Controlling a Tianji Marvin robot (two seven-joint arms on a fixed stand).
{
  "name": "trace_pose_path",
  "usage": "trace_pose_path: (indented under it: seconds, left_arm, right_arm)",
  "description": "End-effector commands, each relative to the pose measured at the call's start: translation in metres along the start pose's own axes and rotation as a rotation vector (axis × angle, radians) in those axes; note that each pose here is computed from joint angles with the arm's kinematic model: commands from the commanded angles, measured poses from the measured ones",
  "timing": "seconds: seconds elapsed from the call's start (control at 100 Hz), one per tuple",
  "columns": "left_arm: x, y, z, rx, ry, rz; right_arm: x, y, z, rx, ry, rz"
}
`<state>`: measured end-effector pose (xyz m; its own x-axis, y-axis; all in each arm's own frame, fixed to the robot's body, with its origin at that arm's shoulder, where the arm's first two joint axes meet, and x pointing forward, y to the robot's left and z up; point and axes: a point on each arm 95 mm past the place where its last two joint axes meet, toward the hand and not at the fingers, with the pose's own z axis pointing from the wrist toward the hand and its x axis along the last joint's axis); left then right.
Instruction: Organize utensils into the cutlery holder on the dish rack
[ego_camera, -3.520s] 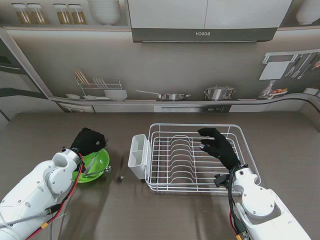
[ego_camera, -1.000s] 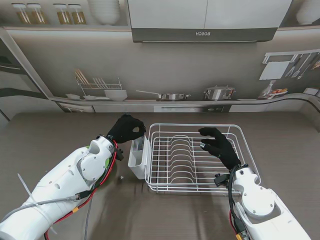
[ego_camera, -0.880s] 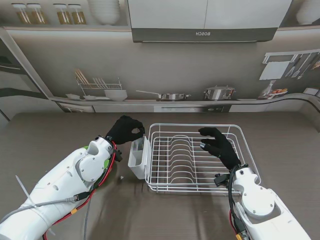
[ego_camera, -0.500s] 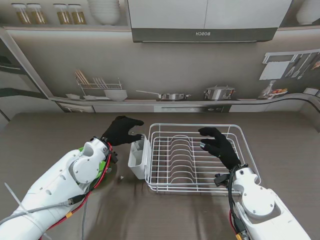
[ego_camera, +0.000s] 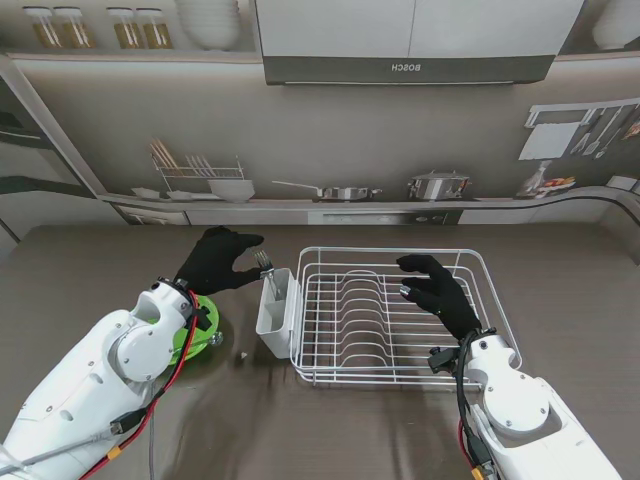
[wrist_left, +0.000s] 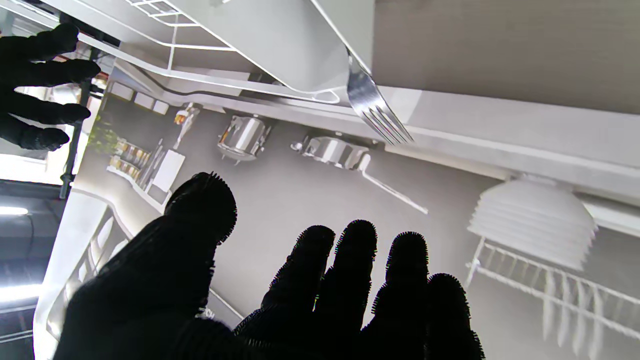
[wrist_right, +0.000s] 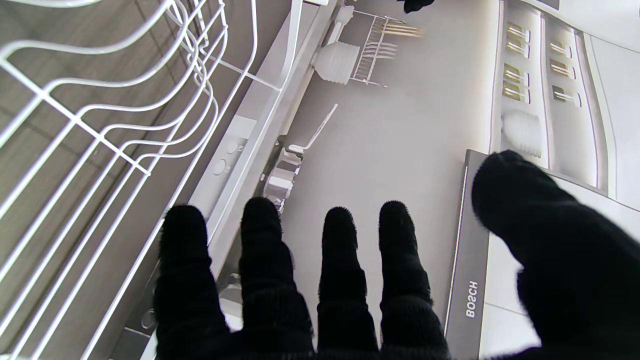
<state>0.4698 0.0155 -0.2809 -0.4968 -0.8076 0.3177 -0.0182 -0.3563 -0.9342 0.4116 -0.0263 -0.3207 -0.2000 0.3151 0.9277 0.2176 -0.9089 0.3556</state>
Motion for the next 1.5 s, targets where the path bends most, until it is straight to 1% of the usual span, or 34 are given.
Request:
trace_pose_path:
  seconds: [0.0, 0.1, 0.22, 0.34, 0.45, 0.66, 0.82, 0.99, 1.12, 1.37, 1.49]
  left_arm:
    - [-0.006, 0.002, -0.012, 0.0, -0.022, 0.006]
    - [-0.009, -0.002, -0.026, 0.013, -0.042, 0.038]
    - [-0.014, -0.003, -0.042, 0.014, -0.068, 0.072]
    - [-0.019, 0.0, -0.054, -0.009, -0.086, 0.098]
    - [-0.022, 0.002, -0.061, -0.054, -0.09, 0.123]
    - [-0.027, 0.003, -0.066, -0.149, -0.086, 0.14]
    - [-0.031, 0.01, -0.069, -0.206, -0.079, 0.176]
    - [-0.036, 0.021, -0.07, -0.242, -0.078, 0.179]
    - [-0.038, 0.027, -0.072, -0.268, -0.073, 0.192]
    - [-0.039, 0.031, -0.076, -0.305, -0.065, 0.217]
    - [-0.04, 0.033, -0.078, -0.315, -0.068, 0.215]
  right_arm:
    - [0.0, -0.004, -0.001, 0.016, 0.003, 0.005]
    - [0.0, -0.004, -0.001, 0.017, 0.005, 0.004]
    - [0.0, -0.005, -0.001, 0.018, 0.006, 0.004]
    - [0.0, -0.005, -0.001, 0.02, 0.007, 0.004]
    - [0.0, -0.006, -0.001, 0.022, 0.007, 0.005]
    - [0.001, -0.006, -0.001, 0.023, 0.006, 0.006]
    - [0.001, -0.006, -0.001, 0.021, 0.006, 0.007]
    - [0.001, -0.006, -0.001, 0.021, 0.006, 0.008]
    - [0.001, -0.006, -0.001, 0.02, 0.005, 0.008]
    - [0.001, -0.006, -0.002, 0.022, 0.004, 0.008]
    - [0.001, -0.005, -0.002, 0.022, 0.004, 0.008]
